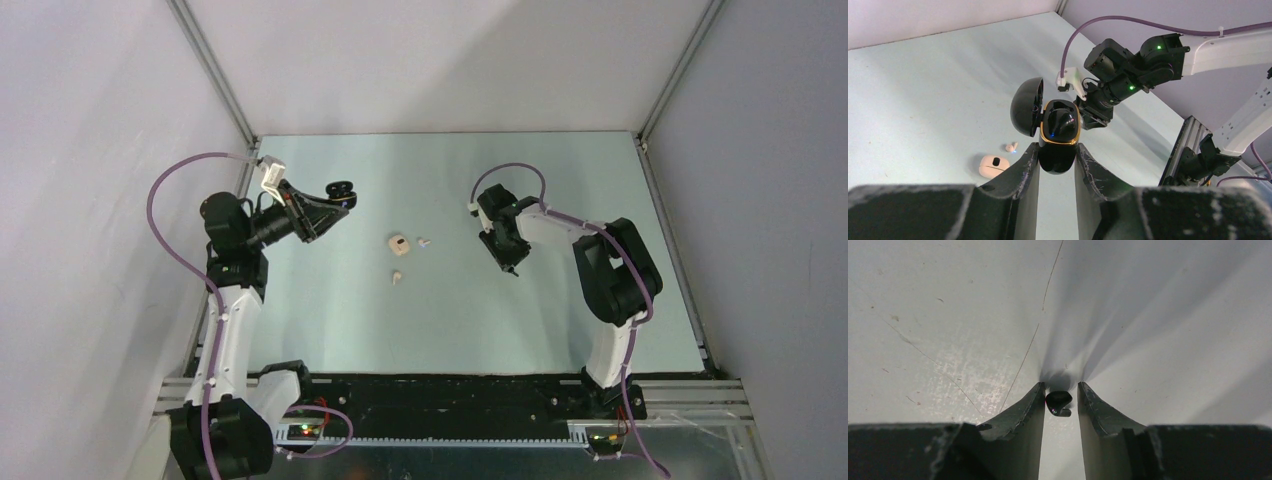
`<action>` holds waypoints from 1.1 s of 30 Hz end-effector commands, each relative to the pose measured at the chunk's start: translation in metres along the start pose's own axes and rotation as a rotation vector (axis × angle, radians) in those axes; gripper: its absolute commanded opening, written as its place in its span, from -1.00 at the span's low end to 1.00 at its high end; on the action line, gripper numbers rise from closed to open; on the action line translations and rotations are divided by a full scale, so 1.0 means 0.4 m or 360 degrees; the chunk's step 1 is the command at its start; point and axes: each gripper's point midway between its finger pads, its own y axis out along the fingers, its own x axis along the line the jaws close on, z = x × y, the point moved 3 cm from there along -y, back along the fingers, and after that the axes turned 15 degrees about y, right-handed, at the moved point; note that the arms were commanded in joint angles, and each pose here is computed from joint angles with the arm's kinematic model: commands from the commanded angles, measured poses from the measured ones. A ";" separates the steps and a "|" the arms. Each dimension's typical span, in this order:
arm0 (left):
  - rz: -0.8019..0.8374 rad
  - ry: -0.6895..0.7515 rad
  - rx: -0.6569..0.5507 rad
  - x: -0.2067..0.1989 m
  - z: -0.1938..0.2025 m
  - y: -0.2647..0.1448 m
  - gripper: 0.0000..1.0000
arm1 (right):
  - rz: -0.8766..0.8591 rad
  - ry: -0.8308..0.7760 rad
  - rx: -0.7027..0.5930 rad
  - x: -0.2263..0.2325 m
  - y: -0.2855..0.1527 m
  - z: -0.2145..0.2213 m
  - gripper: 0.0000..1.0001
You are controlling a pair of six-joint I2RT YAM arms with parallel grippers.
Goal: Insert the wireless bluetooth earbuds into the charging case
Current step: Pick up the earbud from the center of the board.
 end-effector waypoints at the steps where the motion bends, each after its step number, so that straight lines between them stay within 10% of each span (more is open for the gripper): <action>1: -0.0003 0.0075 -0.0030 -0.008 -0.011 -0.008 -1.00 | 0.0001 0.0019 0.0056 0.001 -0.003 0.029 -0.28; 22: -0.0003 0.0082 -0.0019 -0.007 0.005 -0.009 -1.00 | -0.0135 0.0026 0.0101 0.019 -0.011 0.050 -0.54; 33: 0.0532 0.0239 0.0030 -0.074 0.013 0.069 -1.00 | -0.1759 -0.0633 -0.0493 0.141 -0.463 -0.006 -0.76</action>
